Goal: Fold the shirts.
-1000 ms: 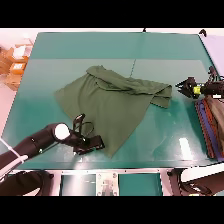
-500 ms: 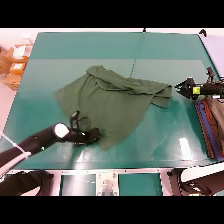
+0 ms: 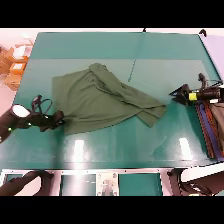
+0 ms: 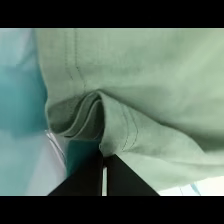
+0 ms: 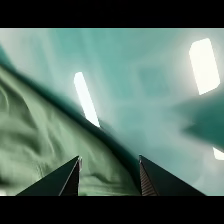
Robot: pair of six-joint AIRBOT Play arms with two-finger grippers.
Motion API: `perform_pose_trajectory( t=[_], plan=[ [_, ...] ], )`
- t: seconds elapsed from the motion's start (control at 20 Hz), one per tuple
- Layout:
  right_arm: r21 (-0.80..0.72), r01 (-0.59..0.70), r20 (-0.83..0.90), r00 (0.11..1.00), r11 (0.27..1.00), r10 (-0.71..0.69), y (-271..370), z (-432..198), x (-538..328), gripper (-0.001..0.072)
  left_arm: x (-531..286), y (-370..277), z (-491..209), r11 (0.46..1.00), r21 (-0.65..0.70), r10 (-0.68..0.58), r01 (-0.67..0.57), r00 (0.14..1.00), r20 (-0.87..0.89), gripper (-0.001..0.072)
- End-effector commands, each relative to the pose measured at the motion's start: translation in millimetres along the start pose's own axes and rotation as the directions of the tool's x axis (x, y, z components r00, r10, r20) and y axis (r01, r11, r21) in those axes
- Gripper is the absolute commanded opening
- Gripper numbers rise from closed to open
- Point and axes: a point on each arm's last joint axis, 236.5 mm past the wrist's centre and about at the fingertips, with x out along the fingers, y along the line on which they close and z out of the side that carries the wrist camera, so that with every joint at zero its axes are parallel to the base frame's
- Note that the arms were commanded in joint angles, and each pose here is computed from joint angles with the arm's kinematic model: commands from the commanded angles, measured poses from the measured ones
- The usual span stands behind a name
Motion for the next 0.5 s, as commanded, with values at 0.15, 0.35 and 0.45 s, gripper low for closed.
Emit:
perform_pose_trajectory(
  t=[0.15, 0.35, 0.45],
  plan=[
    [0.073, 0.006, -0.078, 0.997, 0.997, 0.000, -27.6, -79.9, 19.9, 0.0431, -3.0, 13.4, 34.6, 0.997, 0.071, 0.023, -0.023, 1.000, 0.009, 0.0026],
    [0.038, 0.017, -0.123, 0.992, 0.999, -0.012, -28.2, -99.3, 38.0, 0.0430, -12.7, 3.5, 46.8, 0.996, 0.090, 0.010, -0.012, 1.000, 0.030, 0.0026],
    [0.008, 0.032, -0.125, 0.992, 0.999, -0.031, -24.8, -99.7, 46.4, 0.0377, -18.3, -1.3, 43.4, 0.995, 0.104, 0.006, -0.006, 1.000, 0.000, 0.0027]
  ],
)
